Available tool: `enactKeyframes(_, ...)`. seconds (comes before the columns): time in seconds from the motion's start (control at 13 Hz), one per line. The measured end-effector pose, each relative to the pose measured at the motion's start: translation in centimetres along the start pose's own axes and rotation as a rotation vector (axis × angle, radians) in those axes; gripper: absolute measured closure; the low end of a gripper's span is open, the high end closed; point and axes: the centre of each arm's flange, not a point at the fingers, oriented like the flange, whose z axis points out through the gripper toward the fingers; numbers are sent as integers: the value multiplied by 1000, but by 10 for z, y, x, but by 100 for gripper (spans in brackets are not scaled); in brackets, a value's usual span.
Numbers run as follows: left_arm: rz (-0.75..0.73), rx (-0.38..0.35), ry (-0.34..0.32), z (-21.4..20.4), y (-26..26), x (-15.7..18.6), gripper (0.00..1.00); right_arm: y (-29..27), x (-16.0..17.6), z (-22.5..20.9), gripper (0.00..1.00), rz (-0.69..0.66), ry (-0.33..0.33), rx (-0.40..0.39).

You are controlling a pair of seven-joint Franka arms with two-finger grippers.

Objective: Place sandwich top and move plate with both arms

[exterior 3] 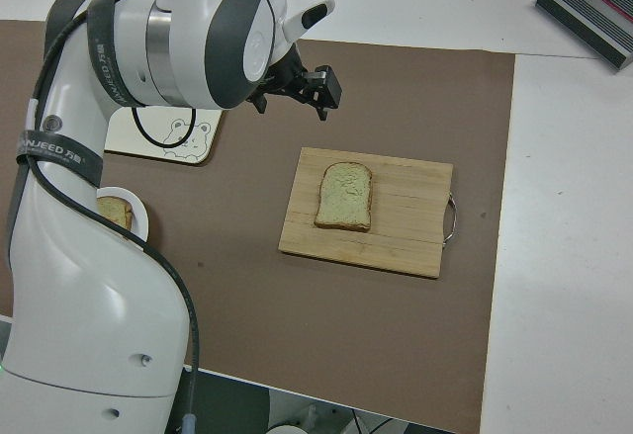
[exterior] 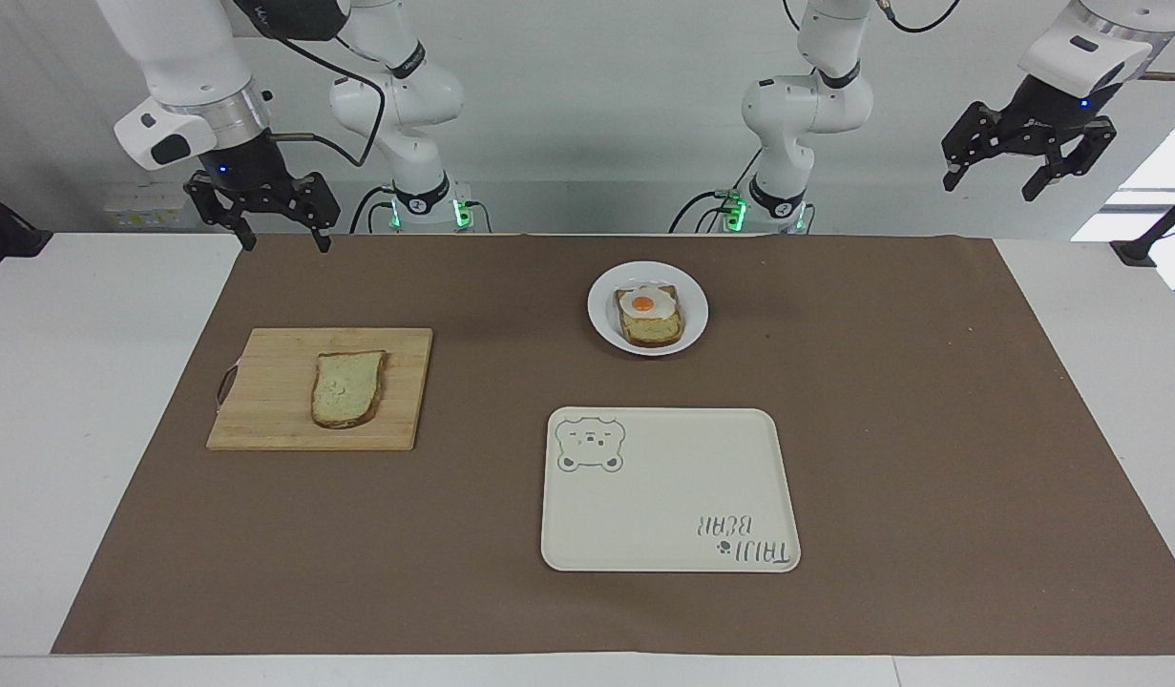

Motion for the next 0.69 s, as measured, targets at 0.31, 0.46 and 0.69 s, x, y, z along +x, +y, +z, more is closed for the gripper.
enactKeyframes(0.31, 0, 0, 0, 0, 0, 0, 0, -2, 9, 3, 0, -3, 48, 2)
enactKeyframes(0.46, 0, 0, 0, 0, 0, 0, 0, -4, 15, 7, 0, -4, 68, 1)
enactKeyframes(0.69, 0, 0, 0, 0, 0, 0, 0, -5, 21, 11, 0, -4, 87, -1)
